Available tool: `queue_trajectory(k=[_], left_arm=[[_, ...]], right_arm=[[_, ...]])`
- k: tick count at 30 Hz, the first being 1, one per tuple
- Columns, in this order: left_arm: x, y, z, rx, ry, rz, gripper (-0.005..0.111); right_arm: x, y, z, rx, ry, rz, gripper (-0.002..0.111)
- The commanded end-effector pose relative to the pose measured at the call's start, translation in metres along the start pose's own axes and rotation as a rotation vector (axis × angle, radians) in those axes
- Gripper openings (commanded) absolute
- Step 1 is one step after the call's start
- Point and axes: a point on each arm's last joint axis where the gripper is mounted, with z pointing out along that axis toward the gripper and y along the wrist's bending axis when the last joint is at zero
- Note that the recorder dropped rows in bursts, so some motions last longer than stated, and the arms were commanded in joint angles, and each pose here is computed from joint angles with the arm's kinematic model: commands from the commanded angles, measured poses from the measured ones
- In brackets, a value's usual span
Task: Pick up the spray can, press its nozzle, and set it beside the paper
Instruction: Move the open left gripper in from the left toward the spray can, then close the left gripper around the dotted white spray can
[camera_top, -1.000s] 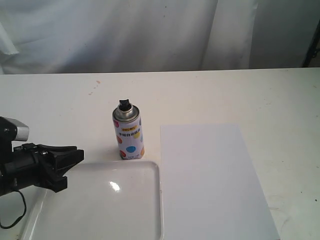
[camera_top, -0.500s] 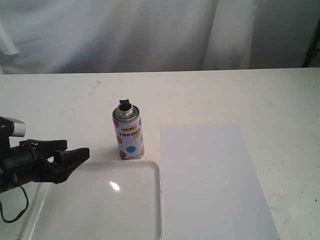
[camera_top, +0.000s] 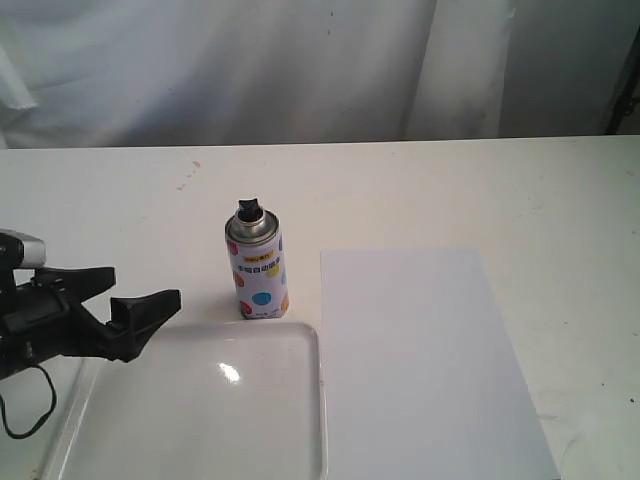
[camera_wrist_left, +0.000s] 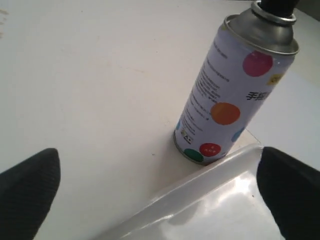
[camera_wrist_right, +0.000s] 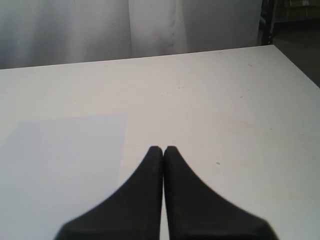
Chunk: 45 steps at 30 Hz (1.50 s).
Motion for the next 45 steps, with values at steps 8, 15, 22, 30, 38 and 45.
queue_trajectory(k=[8, 15, 22, 30, 38, 45], left_arm=[[-0.039, 0.001, 0.016, 0.119, -0.144, 0.248, 0.105], [-0.043, -0.005, 0.024, 0.266, -0.072, 0.274, 0.105], [-0.023, -0.009, 0.047, 0.342, -0.016, 0.25, 0.105], [-0.024, -0.002, 0.061, 0.357, -0.03, 0.247, 0.105], [-0.017, 0.002, 0.075, 0.438, -0.058, 0.219, 0.105], [-0.017, 0.006, 0.087, 0.486, -0.076, 0.233, 0.105]], right_arm=[[0.001, -0.001, 0.0, 0.009, -0.003, -0.002, 0.0], [0.001, -0.001, 0.0, 0.009, -0.003, -0.002, 0.0], [0.001, -0.001, 0.0, 0.009, -0.003, -0.002, 0.0], [0.001, -0.001, 0.0, 0.009, -0.003, -0.002, 0.0], [0.001, -0.001, 0.0, 0.009, -0.003, -0.002, 0.0], [0.001, -0.001, 0.0, 0.009, -0.003, -0.002, 0.0]])
